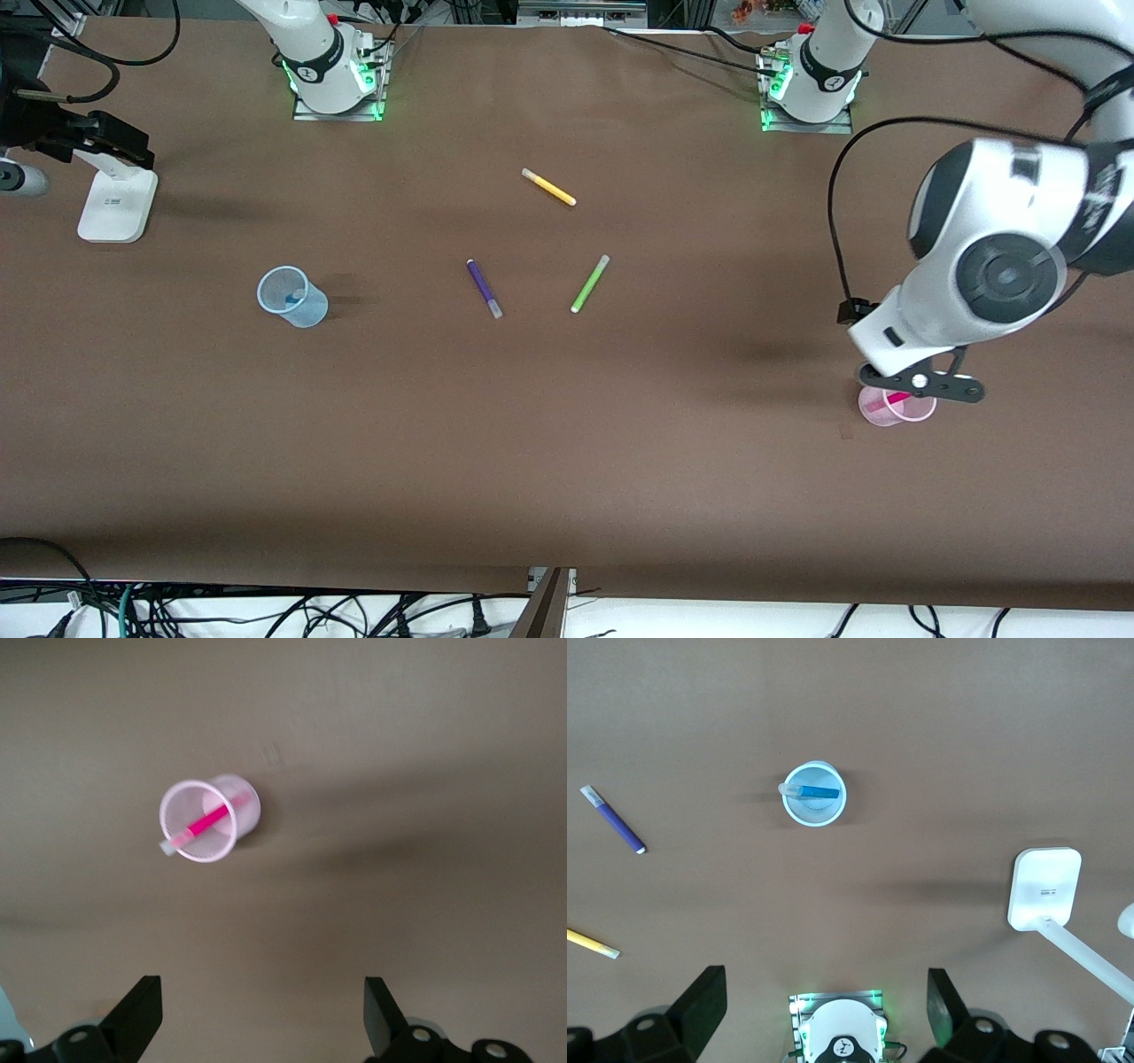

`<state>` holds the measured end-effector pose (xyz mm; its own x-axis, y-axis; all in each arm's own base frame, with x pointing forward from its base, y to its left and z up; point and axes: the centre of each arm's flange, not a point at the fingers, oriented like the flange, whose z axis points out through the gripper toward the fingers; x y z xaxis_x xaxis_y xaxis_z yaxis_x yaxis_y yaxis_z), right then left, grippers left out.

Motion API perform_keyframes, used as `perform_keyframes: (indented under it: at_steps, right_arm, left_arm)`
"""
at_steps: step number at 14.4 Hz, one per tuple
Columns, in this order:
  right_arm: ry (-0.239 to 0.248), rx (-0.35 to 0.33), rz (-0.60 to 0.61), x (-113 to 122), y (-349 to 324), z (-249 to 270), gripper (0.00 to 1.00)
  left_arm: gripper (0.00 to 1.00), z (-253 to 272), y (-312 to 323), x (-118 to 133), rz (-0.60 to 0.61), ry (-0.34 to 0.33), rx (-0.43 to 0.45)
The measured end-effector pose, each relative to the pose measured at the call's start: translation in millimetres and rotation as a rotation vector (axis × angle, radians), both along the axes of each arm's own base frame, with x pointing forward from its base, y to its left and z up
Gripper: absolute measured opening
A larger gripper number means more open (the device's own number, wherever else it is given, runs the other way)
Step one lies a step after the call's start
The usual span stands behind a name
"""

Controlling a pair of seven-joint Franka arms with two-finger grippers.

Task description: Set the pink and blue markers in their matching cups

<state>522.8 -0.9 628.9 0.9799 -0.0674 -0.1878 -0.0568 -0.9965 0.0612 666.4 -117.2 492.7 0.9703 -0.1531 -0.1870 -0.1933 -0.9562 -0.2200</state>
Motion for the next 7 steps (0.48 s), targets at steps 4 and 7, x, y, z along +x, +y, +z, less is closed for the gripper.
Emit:
perform_keyframes:
  at_steps: [4, 7]
  right_arm:
    - [0.008, -0.011, -0.007, 5.2, -3.8, -2.2, 1.00]
    - [0.009, -0.012, -0.025, 6.8, -13.3, -3.5, 1.00]
  left_arm:
    - [1.00, 51.6, 20.0, 3.0, 0.038, -0.099, -0.018]
    - [1.00, 85.8, 48.4, -4.2, 0.092, -0.140, -0.068]
